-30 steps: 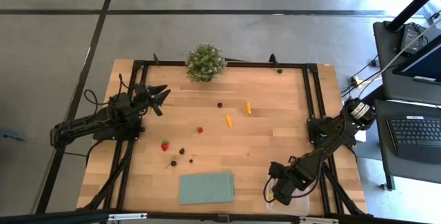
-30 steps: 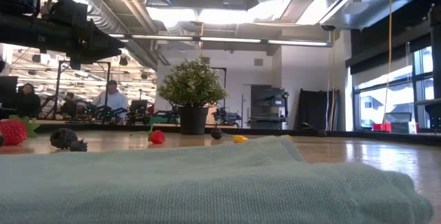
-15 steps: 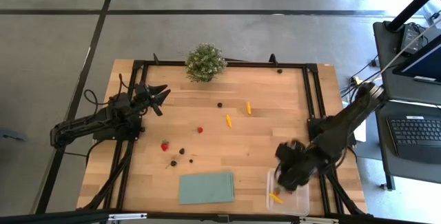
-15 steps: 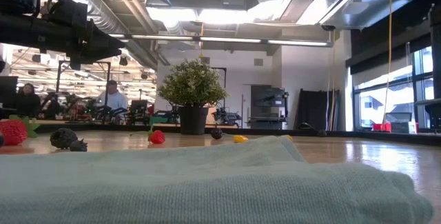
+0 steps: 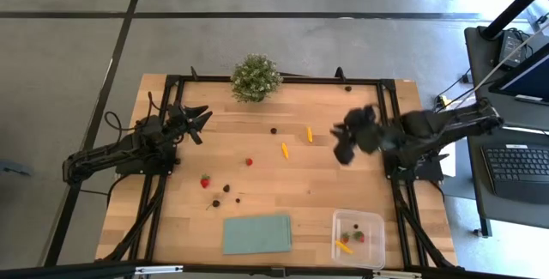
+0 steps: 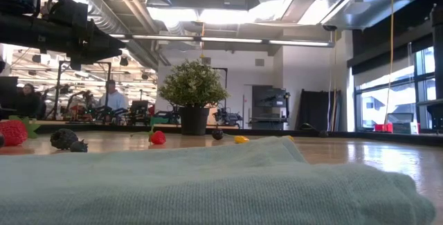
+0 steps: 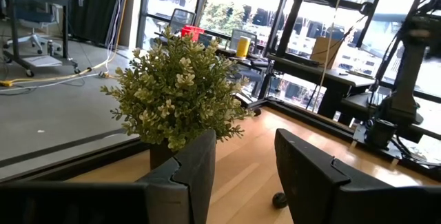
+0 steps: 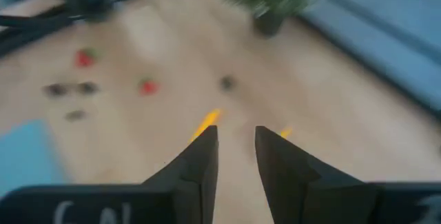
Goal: Pick and placing Produce into tupperware
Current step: Put the blackberry into the transparent bin
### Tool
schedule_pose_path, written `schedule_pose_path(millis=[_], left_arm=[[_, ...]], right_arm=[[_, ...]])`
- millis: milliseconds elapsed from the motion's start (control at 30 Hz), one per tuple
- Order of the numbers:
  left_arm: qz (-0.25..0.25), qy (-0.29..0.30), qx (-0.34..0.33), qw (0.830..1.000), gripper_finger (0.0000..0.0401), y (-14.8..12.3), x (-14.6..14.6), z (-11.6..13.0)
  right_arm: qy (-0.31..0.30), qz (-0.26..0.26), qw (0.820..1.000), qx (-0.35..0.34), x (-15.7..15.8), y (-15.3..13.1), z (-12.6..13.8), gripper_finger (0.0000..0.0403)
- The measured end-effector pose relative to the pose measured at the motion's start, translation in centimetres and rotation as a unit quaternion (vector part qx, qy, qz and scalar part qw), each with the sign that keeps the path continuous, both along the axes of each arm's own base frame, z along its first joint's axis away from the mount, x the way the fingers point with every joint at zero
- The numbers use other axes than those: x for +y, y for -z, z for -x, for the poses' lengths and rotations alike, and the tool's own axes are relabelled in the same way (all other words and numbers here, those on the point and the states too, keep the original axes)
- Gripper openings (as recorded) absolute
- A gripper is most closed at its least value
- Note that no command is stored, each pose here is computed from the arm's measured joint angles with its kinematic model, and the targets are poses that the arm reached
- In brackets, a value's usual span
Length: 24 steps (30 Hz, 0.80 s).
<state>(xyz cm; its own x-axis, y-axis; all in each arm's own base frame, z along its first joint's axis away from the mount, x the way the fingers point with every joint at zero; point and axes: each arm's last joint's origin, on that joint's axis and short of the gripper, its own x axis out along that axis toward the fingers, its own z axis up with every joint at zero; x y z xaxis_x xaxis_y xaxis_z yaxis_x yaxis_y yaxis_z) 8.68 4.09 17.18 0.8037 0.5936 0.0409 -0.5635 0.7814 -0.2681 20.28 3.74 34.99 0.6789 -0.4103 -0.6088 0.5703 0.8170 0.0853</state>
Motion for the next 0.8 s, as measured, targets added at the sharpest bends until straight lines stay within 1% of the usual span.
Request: schedule_pose_path(millis=[100, 167, 233, 300, 400, 467, 533, 600, 667, 733, 800], left_arm=[[0.000, 0.000, 0.000, 1.000, 0.0143, 0.0, 0.0, 0.0], [0.000, 0.000, 0.000, 1.000, 0.0143, 0.0, 0.0, 0.0], [0.000, 0.000, 0.000, 1.000, 0.0143, 0.0, 0.0, 0.0], [0.000, 0.000, 0.000, 1.000, 0.0143, 0.0, 0.0, 0.0], [0.001, 0.000, -0.001, 1.000, 0.0143, 0.0, 0.0, 0.0], [0.001, 0.004, -0.001, 1.000, 0.0143, 0.0, 0.0, 0.0], [0.010, 0.008, -0.007, 1.000, 0.0143, 0.0, 0.0, 0.0], [0.021, 0.008, -0.015, 1.000, 0.0143, 0.0, 0.0, 0.0], [0.022, 0.009, -0.016, 1.000, 0.0143, 0.0, 0.0, 0.0], [0.021, 0.008, -0.016, 1.000, 0.0143, 0.0, 0.0, 0.0], [0.022, 0.008, -0.016, 1.000, 0.0143, 0.0, 0.0, 0.0]], right_arm=[[0.029, 0.035, 0.999, 0.008, -2.6, -0.2, -0.6, 0.0100], [0.038, 0.053, 0.998, 0.025, -4.2, -0.3, -0.7, 0.0101], [0.036, 0.061, 0.997, 0.039, -5.6, -0.3, -0.7, 0.0104], [0.032, 0.058, 0.997, 0.044, -6.8, -0.3, -0.7, 0.0114], [0.019, 0.045, 0.998, 0.043, -8.5, -0.4, -0.6, 0.0146], [0.030, 0.042, 0.998, 0.039, -9.7, -0.5, -0.4, 0.0177], [0.062, 0.041, 0.996, 0.041, -11.0, -0.5, 0.0, 0.0212], [0.108, 0.031, 0.993, 0.037, -12.4, -0.5, 0.6, 0.0245], [0.134, 0.035, 0.989, 0.046, -13.6, -0.4, 1.2, 0.0272], [0.156, 0.032, 0.986, 0.058, -14.4, -0.3, 1.8, 0.0292], [0.175, 0.027, 0.982, 0.063, -15.0, -0.2, 2.2, 0.0304]])
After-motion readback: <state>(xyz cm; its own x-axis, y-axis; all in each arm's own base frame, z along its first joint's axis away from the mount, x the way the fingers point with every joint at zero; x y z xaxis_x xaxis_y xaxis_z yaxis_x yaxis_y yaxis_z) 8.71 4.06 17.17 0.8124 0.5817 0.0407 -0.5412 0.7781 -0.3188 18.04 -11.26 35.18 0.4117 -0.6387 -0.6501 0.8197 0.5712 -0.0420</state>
